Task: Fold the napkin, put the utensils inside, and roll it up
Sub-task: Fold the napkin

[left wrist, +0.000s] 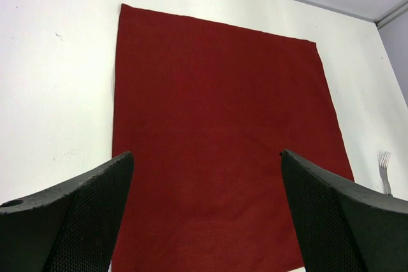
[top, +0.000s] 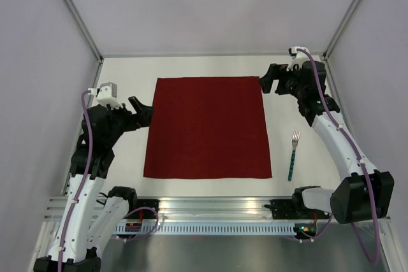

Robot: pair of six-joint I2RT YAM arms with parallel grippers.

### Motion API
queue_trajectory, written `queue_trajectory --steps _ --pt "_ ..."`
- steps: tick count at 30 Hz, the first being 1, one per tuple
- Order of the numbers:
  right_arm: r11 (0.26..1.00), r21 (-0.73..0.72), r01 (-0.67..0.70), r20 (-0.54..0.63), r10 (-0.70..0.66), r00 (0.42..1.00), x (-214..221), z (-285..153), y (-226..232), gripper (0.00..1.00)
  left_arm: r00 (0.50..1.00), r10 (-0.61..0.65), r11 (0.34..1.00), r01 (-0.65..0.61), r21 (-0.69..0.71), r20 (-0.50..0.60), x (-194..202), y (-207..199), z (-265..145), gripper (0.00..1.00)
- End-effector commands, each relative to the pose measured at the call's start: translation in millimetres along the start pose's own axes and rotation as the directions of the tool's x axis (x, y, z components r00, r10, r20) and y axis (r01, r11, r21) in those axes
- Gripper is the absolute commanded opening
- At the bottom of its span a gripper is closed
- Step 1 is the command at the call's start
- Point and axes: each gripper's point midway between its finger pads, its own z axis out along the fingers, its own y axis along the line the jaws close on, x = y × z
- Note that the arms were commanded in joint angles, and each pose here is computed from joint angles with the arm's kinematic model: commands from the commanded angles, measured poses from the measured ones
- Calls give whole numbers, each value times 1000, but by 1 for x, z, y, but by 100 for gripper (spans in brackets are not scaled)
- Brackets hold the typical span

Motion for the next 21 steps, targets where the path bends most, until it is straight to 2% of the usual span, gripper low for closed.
queue_trajectory --steps 1,10,12,13,14,16,17,21 --pt "1000 -9 13 16 -13 1000 -1 -2 1 98 1000 4 1000 -4 29 6 -2 -5 -2 100" --pt "994 -94 61 -27 -64 998 12 0 19 98 1000 8 998 -9 69 21 -10 -14 -1 100" --pt "986 -142 86 -50 -94 994 20 5 47 95 999 1 997 -3 80 36 -22 -20 -5 100" --pt "981 -161 108 -58 -119 991 23 7 58 93 998 -6 995 -1 96 66 -40 -29 -12 100" --pt "965 -219 142 -94 -166 982 36 12 90 91 996 -10 995 1 101 90 -51 -33 -18 100" --pt "950 -212 230 -112 -258 960 50 19 112 89 986 -12 994 -6 109 164 -86 -46 -37 100" --pt "919 -288 269 -134 -316 939 71 21 149 89 984 -13 996 -2 86 178 -97 -45 -38 100" --pt "839 -420 346 -188 -453 871 127 25 220 81 964 -8 999 -4 47 265 -143 -53 -68 100"
